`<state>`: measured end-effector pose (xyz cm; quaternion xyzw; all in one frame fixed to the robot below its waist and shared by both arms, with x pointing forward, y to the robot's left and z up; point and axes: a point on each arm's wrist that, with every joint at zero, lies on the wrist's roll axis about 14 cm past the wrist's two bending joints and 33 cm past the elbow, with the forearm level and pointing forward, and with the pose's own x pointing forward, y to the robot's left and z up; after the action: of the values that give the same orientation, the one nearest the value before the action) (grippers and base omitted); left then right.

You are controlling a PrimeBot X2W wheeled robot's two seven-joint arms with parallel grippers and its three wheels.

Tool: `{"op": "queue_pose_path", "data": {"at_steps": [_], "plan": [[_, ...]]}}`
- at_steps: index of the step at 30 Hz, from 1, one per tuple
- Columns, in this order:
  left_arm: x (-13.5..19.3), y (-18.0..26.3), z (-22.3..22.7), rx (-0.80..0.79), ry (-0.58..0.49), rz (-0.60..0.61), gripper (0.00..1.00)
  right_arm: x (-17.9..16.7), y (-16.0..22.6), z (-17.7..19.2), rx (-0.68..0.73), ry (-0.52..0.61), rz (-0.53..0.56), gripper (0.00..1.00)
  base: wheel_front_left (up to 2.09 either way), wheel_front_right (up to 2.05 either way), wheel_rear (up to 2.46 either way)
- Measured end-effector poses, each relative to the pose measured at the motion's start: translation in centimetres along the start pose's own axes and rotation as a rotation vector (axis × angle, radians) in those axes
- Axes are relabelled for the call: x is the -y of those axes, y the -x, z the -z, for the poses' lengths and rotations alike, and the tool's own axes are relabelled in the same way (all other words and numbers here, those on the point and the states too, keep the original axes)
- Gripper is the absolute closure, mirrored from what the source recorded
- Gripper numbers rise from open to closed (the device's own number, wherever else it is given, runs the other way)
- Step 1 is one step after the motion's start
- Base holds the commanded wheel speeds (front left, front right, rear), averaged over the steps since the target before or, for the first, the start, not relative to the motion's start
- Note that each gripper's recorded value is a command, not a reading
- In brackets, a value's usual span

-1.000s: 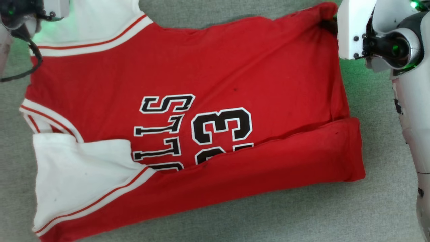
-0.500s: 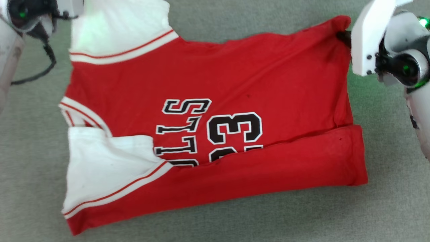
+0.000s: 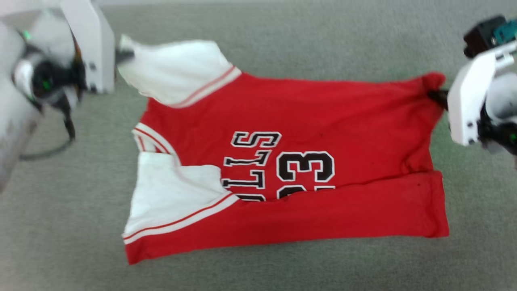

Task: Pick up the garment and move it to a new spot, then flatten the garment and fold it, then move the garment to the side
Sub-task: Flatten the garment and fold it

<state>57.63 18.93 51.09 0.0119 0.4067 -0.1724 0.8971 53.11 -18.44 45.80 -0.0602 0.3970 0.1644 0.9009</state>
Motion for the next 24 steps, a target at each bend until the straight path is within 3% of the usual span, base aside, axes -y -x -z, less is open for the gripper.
{"op": "queue_pose_path", "data": {"at_steps": [11, 21, 22, 23, 24], "plan": [[2.4, 5.6, 10.4, -0.124, 0.056, 0.006, 1.00, -2.7, 2.9, 3.7, -0.034, 0.027, -0.078, 1.00, 0.00, 0.00, 0.00], [6.1, 6.2, 16.6, -0.207, 0.119, 0.080, 1.00, -4.5, 4.2, 7.5, -0.091, -0.014, -0.118, 1.00, 0.00, 0.00, 0.00], [6.3, 6.1, 16.6, -0.201, 0.123, 0.087, 0.91, -4.7, 4.3, 7.5, -0.091, -0.016, -0.121, 0.89, 0.00, 0.00, 0.00], [6.3, 6.1, 16.6, -0.196, 0.124, 0.087, 0.80, -4.8, 4.4, 7.5, -0.089, -0.020, -0.121, 0.61, 0.00, 0.00, 0.00], [6.3, 6.1, 16.6, -0.195, 0.125, 0.086, 0.66, -4.9, 4.5, 7.5, -0.089, -0.025, -0.120, 0.16, 0.00, 0.00, 0.00]]}}
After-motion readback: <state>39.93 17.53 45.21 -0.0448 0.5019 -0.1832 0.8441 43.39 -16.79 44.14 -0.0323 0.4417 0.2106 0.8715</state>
